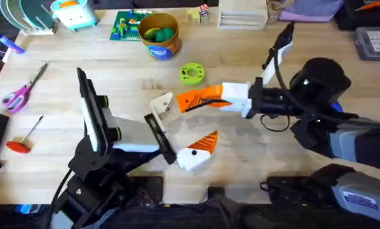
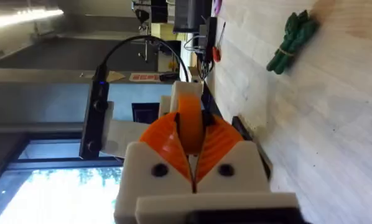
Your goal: Pick up the gripper from the table and insert it into the empty holder that is missing its gripper. Then pick up a screw, insert it into the mounting hole, and use the screwdriver to tighten it. Finally, clean up the table by picking up the vegetable and placing it into the bucket.
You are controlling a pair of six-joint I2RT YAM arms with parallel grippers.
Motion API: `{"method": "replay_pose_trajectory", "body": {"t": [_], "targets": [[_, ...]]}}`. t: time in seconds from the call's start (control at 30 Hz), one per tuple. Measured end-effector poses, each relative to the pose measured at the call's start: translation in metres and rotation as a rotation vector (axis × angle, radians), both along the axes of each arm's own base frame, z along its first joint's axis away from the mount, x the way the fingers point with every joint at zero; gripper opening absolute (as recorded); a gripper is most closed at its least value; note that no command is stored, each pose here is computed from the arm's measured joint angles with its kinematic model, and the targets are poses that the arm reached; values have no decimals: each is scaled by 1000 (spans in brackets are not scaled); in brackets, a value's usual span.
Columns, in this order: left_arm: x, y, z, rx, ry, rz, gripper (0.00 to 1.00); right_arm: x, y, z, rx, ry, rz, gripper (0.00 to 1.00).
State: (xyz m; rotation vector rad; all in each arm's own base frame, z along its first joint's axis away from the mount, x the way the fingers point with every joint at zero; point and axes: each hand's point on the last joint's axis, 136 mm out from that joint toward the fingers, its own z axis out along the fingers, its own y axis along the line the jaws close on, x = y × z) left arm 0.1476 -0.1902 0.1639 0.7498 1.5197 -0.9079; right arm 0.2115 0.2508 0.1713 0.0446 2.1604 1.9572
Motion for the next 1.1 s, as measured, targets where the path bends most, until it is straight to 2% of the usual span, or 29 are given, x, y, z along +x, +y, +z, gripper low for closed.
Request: {"method": "replay_pose_trajectory", "body": {"t": [0.17, 0.47, 1.1], "targets": [[1, 0, 0, 0, 0, 6, 993, -11, 15, -14, -21, 40, 58, 28], [5, 3, 0, 2, -1, 35, 993, -6, 21, -1, -4, 8, 72, 28], [2, 1, 0, 0, 0, 10, 993, -7, 36, -2, -10, 12, 81, 28]]}}
